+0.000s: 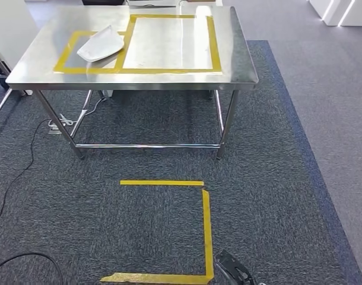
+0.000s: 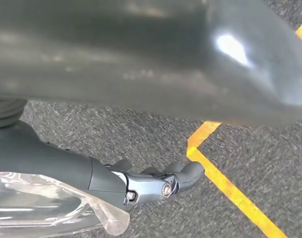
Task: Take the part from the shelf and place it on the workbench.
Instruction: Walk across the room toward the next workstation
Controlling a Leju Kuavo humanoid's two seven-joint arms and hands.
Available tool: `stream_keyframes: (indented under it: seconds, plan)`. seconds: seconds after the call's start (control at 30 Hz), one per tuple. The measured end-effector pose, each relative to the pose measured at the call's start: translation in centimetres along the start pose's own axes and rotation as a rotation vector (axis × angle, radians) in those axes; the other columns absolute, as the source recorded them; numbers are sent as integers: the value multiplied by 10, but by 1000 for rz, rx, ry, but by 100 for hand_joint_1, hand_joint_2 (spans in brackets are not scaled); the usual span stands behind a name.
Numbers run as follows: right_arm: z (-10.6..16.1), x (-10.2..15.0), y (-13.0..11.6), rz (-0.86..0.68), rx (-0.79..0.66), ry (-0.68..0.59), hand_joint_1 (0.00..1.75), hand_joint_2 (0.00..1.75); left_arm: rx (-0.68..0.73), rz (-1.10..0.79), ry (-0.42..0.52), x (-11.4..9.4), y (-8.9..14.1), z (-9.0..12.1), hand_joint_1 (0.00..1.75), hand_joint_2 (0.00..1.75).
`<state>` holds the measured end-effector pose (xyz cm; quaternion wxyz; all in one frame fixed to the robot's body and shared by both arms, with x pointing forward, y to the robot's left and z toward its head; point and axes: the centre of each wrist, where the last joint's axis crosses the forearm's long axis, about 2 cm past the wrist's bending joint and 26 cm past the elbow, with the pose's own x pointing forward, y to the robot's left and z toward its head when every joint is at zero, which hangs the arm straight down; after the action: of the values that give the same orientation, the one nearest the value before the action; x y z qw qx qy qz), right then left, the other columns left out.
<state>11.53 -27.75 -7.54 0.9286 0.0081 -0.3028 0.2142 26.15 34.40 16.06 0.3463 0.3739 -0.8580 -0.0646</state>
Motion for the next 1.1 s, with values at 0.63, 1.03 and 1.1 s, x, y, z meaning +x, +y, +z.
stream_keyframes:
  seconds: [0.63,1.03,1.1]
  plan:
    - [0,-1,0,-4,-6,-2,0,0,8,29,20,2,-1,1,0,0]
    - [0,0,1,-3,-1,-5,0,0,7,33,17,3,-1,-3,0,0]
    - [0,1,1,-2,-1,-5,0,0,9,35,13,4,-1,-5,0,0]
